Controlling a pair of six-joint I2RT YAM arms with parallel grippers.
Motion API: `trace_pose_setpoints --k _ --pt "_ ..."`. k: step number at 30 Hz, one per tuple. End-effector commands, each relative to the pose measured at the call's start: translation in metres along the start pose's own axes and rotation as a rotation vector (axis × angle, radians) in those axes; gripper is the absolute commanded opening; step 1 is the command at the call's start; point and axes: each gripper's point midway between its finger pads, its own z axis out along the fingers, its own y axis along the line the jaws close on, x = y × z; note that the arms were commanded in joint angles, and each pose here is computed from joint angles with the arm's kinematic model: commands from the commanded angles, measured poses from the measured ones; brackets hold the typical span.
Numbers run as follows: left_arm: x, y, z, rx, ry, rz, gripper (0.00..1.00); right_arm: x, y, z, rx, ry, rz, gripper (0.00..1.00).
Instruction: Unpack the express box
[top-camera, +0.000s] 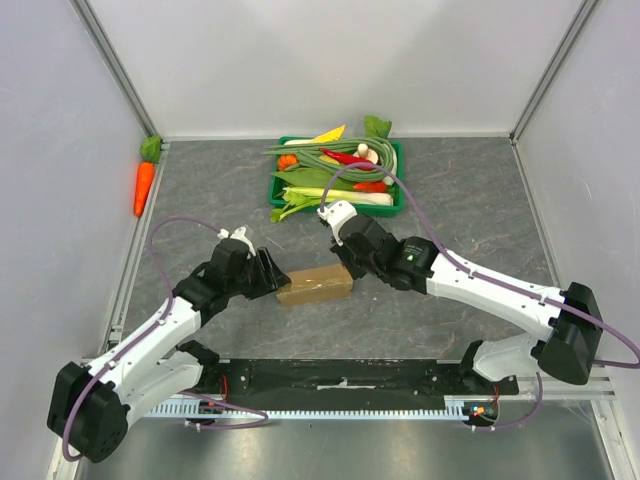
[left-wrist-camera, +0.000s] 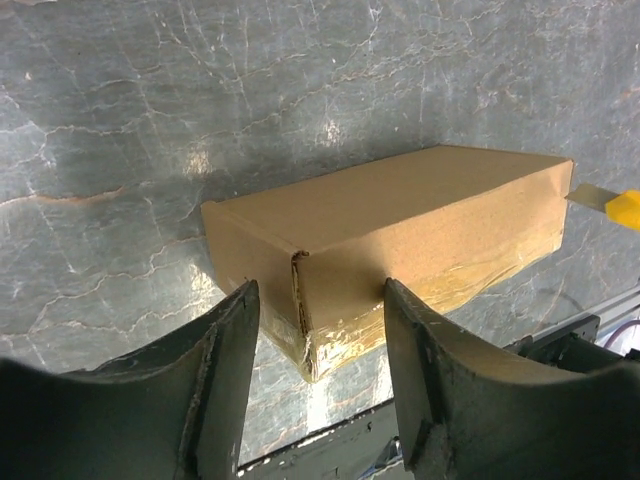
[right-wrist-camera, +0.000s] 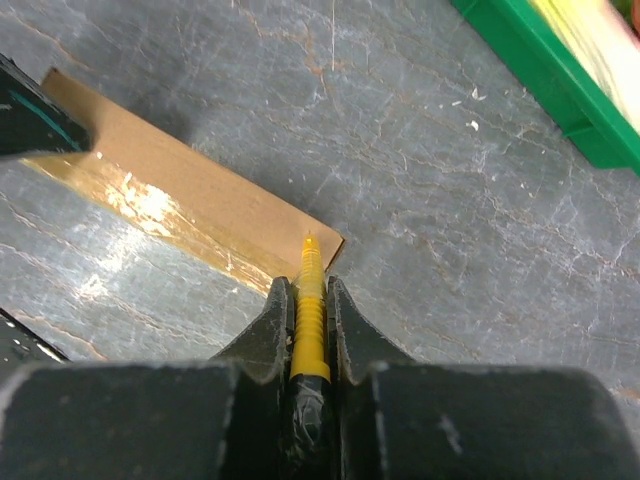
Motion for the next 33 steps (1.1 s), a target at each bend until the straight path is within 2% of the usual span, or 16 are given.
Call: trace_pose_setpoints --k 1,5,8,13,19,22,28,33 --pt "-0.019 -0.014 -0.012 -0.013 -0.032 0.043 0.62 -0.055 -0.002 -0.02 0.012 -0.164 0.062 0.0" --pt "-0.047 -0.041 -0.025 0.04 -0.075 0.209 0.72 -0.071 -0.017 -0.043 0.071 -0.215 0.111 0.0" --pt "-0.058 -0.07 -0.032 0.144 -0.065 0.356 0.77 -0.073 -0.026 -0.057 0.099 -0.23 0.153 0.0" --pt "-0.047 -0.105 -0.024 0.332 0.039 0.583 0.79 -0.052 -0.036 -0.065 0.137 -0.203 0.234 0.0" --pt "-0.032 -0.121 -0.006 0.388 0.087 0.805 0.81 -0.026 -0.044 -0.068 0.15 -0.169 0.28 0.0" --pt "-0.031 -0.122 0.004 0.384 0.091 0.865 0.82 -0.02 -0.049 -0.07 0.158 -0.162 0.298 0.0" --pt "-0.008 -0.113 0.038 0.321 0.188 0.98 0.81 -0.011 -0.056 -0.068 0.159 -0.142 0.324 0.0" --pt "0.01 -0.105 0.054 0.293 0.266 1.018 0.81 -0.006 -0.061 -0.066 0.167 -0.131 0.34 0.0"
